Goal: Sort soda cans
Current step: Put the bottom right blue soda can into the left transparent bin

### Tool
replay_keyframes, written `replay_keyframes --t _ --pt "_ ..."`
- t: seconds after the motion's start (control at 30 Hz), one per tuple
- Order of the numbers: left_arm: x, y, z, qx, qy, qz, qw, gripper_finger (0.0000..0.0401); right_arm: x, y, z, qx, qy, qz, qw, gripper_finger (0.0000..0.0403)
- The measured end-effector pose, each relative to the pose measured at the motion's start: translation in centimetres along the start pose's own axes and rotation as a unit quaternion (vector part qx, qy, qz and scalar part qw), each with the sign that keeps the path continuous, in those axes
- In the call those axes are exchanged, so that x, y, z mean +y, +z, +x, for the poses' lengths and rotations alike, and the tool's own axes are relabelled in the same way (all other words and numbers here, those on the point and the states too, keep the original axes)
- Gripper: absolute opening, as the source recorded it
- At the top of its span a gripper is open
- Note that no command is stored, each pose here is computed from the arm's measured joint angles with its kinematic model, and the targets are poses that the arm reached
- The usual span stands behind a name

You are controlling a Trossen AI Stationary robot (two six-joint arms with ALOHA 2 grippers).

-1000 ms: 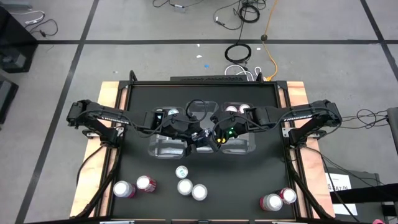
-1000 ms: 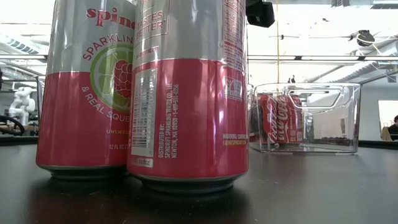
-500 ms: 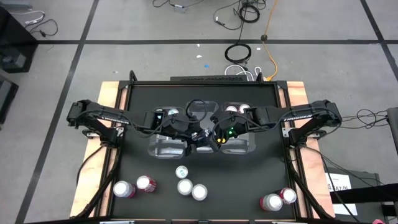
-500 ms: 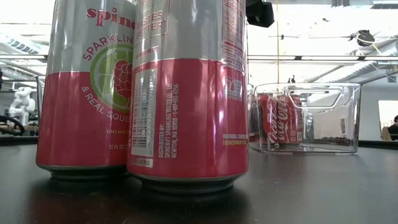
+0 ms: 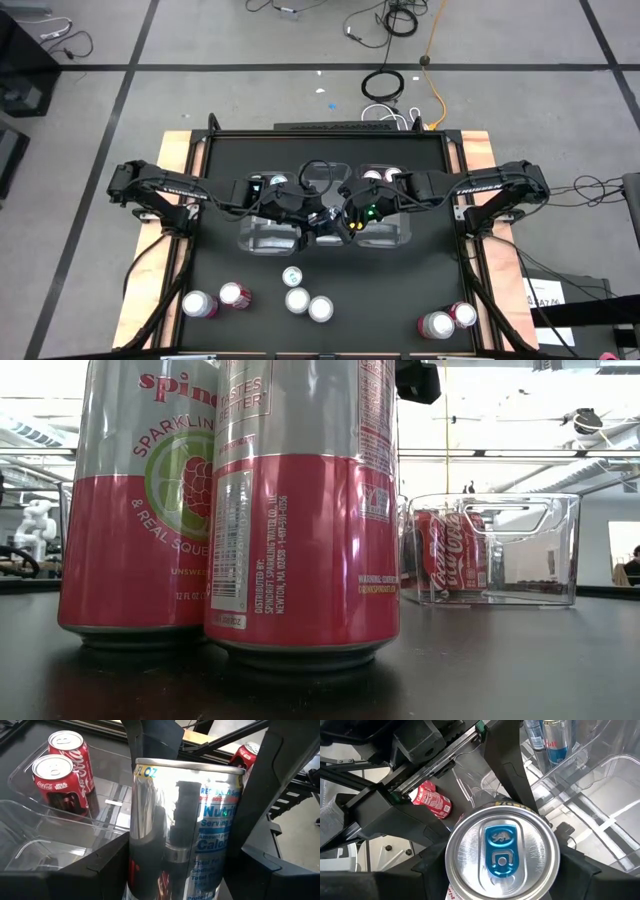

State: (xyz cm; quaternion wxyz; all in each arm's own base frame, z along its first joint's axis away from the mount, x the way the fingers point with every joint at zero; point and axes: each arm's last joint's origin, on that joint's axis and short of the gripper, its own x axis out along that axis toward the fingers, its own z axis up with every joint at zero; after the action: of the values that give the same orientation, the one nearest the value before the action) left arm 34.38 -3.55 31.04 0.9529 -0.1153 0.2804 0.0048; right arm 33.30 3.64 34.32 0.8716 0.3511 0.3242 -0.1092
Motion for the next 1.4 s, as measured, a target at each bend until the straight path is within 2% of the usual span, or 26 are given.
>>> replay_keyframes --t 0.6,1.1,1.4 --pt "0.0 0.1 0.0 -0.004 0.0 -0.002 1.0 0.0272 0.0 0.1 -0.4 -0.005 0.004 -0.01 1.0 0.0252" --pt "0.0 0.0 0.0 0.003 0.001 -0.002 1.0 0.0272 0.1 0.2 -0.5 -0.01 0.009 -0.023 1.0 0.0276" --pt "0.0 0.0 0.0 0.0 0.0 -0.001 1.0 0.0272 0.2 0.4 -2.8 -0.021 0.021 -0.019 0.999 0.0276"
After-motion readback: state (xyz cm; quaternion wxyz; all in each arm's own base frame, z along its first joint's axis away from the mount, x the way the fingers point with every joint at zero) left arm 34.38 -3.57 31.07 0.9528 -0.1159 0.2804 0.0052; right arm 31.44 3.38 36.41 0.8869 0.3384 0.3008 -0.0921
